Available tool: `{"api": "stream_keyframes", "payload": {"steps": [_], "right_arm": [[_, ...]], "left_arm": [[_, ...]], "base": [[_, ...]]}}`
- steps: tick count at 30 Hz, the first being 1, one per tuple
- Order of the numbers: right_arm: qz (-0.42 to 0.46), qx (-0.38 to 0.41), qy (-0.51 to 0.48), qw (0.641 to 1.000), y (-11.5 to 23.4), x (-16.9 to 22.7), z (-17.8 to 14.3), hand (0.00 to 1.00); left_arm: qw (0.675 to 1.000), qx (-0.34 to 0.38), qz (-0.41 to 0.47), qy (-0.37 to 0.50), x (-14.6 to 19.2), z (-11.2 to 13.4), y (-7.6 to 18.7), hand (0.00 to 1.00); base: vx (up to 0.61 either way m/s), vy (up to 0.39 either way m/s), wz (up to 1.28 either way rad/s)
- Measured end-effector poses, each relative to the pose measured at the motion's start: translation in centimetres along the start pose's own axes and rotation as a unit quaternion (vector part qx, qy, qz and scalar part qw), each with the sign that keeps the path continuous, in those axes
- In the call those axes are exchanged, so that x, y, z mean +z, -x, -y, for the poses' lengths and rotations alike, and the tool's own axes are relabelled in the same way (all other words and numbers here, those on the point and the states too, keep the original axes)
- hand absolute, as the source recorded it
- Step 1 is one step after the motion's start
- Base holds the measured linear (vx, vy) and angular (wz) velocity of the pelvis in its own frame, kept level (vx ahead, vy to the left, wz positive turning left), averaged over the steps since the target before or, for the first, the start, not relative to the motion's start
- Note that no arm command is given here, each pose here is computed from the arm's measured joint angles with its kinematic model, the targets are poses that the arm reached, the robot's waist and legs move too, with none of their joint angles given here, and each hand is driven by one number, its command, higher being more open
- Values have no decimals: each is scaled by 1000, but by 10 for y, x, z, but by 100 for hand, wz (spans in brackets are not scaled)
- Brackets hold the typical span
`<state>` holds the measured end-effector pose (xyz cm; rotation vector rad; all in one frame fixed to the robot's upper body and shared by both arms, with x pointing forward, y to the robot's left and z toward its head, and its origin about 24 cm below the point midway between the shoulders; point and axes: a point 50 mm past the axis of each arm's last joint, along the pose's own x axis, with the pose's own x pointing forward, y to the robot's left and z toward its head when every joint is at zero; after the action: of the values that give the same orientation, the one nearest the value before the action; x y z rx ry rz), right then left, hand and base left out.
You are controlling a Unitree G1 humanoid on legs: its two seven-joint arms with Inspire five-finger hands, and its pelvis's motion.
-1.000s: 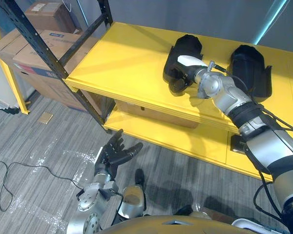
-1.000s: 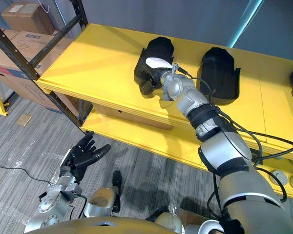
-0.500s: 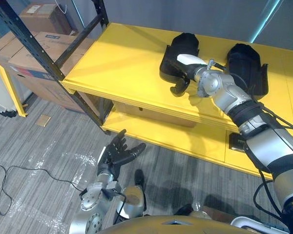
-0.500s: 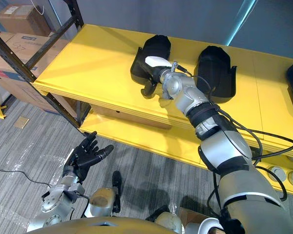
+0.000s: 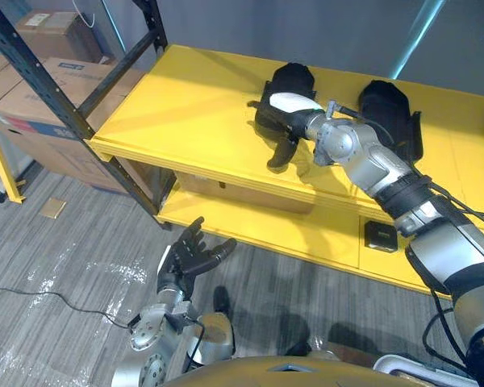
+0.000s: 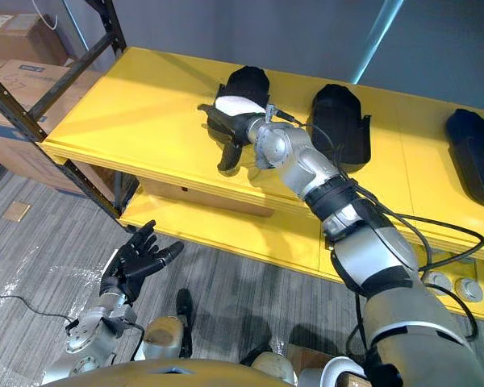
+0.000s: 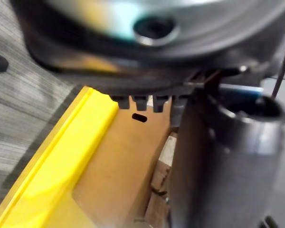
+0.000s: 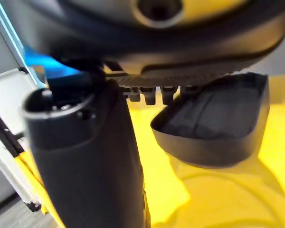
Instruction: Walk over and take three plastic housings, then place them on the shelf
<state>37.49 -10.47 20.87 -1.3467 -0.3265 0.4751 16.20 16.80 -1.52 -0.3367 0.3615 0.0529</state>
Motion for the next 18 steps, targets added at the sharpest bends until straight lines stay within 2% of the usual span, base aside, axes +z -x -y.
{"api": "stream_keyframes", "payload": {"steps": [3, 6, 9, 11, 12, 13, 15, 16, 18], "right_arm": [[42, -90, -16, 995, 12, 17, 19, 100], [67, -212, -69, 972, 34, 21, 42, 100], [85, -333, -153, 926, 67, 11, 59, 100], [122, -393, -249, 877, 101, -1, 61, 100], [139, -419, -308, 843, 124, -10, 54, 100], [142, -425, -321, 834, 128, -11, 51, 100], [131, -457, -396, 786, 150, -25, 26, 100], [104, -466, -421, 771, 162, -32, 5, 100], [53, -459, -451, 764, 176, -42, -26, 100]], "left_arm": [[1000, 17, 3, 0, 1, -6, 0, 100], [1000, 26, 9, 0, 1, -9, 0, 100], [999, 35, 29, 1, 6, -13, 1, 100], [998, 43, 51, 1, 13, -17, 1, 100], [996, 56, 68, 0, 21, -22, 2, 100], [996, 60, 73, -1, 23, -23, 2, 100], [991, 87, 106, -6, 36, -32, 5, 100], [987, 99, 127, -3, 44, -35, 8, 100], [981, 114, 158, 8, 54, -38, 13, 100]], "base": [[-3, 7, -10], [10, 10, -13], [38, 11, -16], [61, 8, -21], [59, 1, -27], [53, 6, -31], [33, 26, -32], [15, 26, -36], [17, 7, -33]]}}
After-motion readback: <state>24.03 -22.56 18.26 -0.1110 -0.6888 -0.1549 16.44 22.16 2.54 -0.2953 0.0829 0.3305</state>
